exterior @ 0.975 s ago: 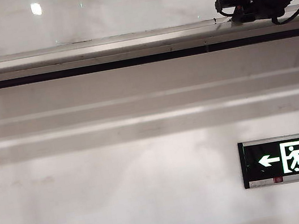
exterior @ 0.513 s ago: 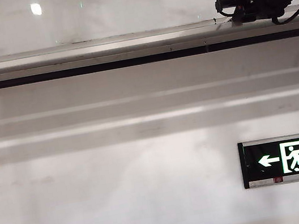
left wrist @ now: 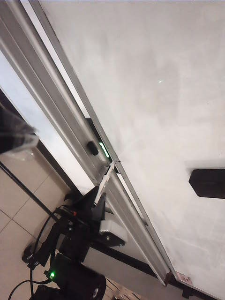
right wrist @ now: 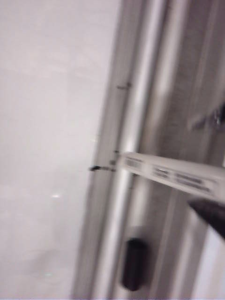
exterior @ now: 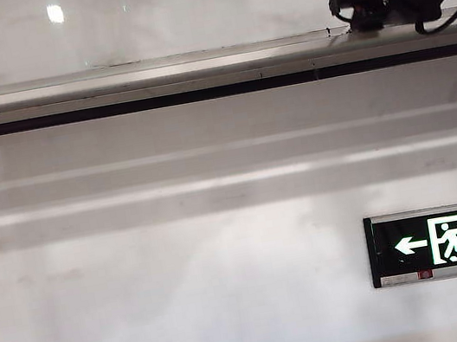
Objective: Take a marker from the whiteboard tray, write "Hi!" on the whiteboard, and then put the marker back vertically into the whiteboard tray.
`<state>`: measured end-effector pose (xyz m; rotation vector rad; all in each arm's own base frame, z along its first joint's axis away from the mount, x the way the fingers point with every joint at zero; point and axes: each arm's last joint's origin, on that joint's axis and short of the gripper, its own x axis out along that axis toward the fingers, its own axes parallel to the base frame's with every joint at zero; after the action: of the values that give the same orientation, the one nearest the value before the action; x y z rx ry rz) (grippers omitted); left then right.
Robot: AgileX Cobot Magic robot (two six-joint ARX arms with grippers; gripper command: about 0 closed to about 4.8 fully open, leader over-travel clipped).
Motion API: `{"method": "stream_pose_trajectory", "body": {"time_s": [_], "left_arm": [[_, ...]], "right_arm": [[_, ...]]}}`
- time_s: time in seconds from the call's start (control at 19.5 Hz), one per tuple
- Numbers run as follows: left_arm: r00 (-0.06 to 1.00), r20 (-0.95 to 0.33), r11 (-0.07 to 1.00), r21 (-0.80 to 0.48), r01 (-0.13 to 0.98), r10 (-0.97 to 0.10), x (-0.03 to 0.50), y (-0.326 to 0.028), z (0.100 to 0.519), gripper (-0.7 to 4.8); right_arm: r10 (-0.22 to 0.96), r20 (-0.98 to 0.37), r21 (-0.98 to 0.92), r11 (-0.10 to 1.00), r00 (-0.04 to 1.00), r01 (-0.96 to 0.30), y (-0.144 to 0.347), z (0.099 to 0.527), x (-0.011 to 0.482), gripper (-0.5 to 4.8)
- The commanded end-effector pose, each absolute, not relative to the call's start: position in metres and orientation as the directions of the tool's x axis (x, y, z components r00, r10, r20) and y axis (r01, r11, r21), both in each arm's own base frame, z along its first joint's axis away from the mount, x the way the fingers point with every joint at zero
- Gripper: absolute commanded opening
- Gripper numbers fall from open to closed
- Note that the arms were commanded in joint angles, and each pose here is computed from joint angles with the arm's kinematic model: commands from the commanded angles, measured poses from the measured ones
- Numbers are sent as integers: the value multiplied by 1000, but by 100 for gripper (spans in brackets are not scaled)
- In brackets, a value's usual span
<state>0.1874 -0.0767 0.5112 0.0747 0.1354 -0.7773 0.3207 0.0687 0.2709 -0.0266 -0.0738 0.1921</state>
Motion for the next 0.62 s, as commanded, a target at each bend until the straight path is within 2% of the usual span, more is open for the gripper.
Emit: {"method": "stream_pose_trajectory", "body": {"time_s": [0.05,0.26,0.41,0.62], "left_arm": [[701,-135,705,23,709,-700,186,-76,513,-6],[701,-135,705,23,709,-700,186,-76,513,-6],[701,-135,705,23,709,-701,186,-76,513,-6],[701,-135,705,22,709,-701,186,-76,513,-6]], "right_arm": [[192,120,-32,981,974,-190,69,278,321,221],[192,122,-32,981,974,-190,69,280,321,220],[197,105,-32,980,975,-195,70,278,321,154],[215,87,-34,977,973,-213,70,277,321,145]]}}
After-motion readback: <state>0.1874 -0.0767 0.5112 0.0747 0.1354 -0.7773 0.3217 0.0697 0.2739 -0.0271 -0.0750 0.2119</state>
